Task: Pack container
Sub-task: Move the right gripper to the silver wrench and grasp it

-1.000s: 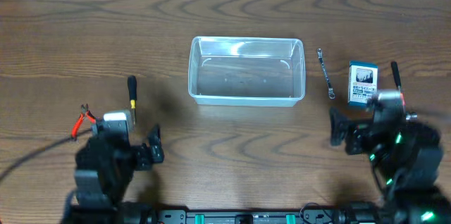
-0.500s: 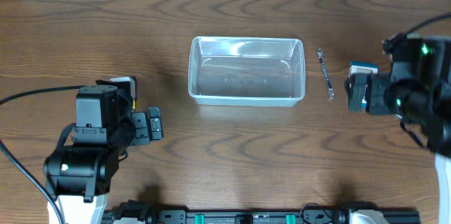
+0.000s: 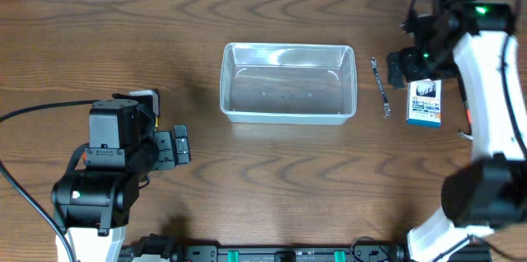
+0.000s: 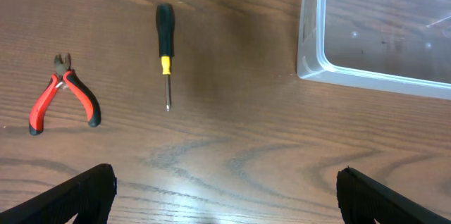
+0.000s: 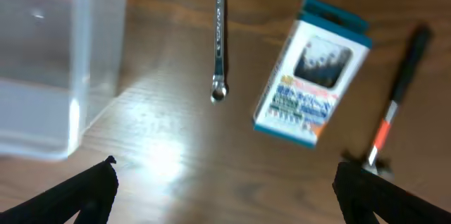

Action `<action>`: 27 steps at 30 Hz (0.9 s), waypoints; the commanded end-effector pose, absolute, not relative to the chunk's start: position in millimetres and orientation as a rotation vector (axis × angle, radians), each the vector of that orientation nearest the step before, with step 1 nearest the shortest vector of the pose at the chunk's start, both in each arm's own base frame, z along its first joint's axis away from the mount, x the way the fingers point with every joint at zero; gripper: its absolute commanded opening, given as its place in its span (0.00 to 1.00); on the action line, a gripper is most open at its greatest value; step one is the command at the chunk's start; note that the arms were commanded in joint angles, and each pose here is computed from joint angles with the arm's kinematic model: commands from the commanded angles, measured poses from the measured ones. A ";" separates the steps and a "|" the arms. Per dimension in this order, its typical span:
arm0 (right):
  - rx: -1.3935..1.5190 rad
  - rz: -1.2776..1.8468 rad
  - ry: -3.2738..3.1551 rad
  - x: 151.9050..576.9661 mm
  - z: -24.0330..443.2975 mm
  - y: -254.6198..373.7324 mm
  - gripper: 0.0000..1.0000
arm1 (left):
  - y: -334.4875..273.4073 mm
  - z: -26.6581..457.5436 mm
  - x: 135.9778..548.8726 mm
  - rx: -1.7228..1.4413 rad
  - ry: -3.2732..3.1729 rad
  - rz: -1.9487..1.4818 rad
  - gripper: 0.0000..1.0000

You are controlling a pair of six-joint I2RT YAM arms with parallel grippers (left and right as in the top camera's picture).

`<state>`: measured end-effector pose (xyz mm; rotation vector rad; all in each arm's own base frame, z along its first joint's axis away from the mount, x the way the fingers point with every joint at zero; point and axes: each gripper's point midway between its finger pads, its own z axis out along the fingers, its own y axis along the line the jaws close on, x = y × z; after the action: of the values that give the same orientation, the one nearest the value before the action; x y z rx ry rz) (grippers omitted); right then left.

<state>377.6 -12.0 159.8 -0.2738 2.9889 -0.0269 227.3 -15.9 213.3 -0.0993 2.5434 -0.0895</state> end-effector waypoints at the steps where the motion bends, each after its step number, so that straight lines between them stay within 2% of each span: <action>1: -0.369 -0.042 3.006 390.1 139.6 -17.5 0.99 | -13.0 220.6 228.5 -0.121 2.525 -0.081 0.98; 10: -0.378 -0.012 3.064 418.5 72.3 -16.3 0.99 | -13.0 219.9 227.6 -0.121 2.530 -0.080 0.98; 17: -0.390 0.019 3.141 419.7 26.5 -14.6 0.99 | -13.0 219.8 227.5 -0.121 2.530 -0.080 0.98; 27: -0.393 0.025 3.165 422.4 2.4 -14.5 0.99 | -13.1 219.9 227.6 -0.121 2.530 -0.081 0.98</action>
<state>418.2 -12.5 6.7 -0.3850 3.1693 0.0184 226.0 -15.8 212.4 -0.0997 2.5498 -0.0883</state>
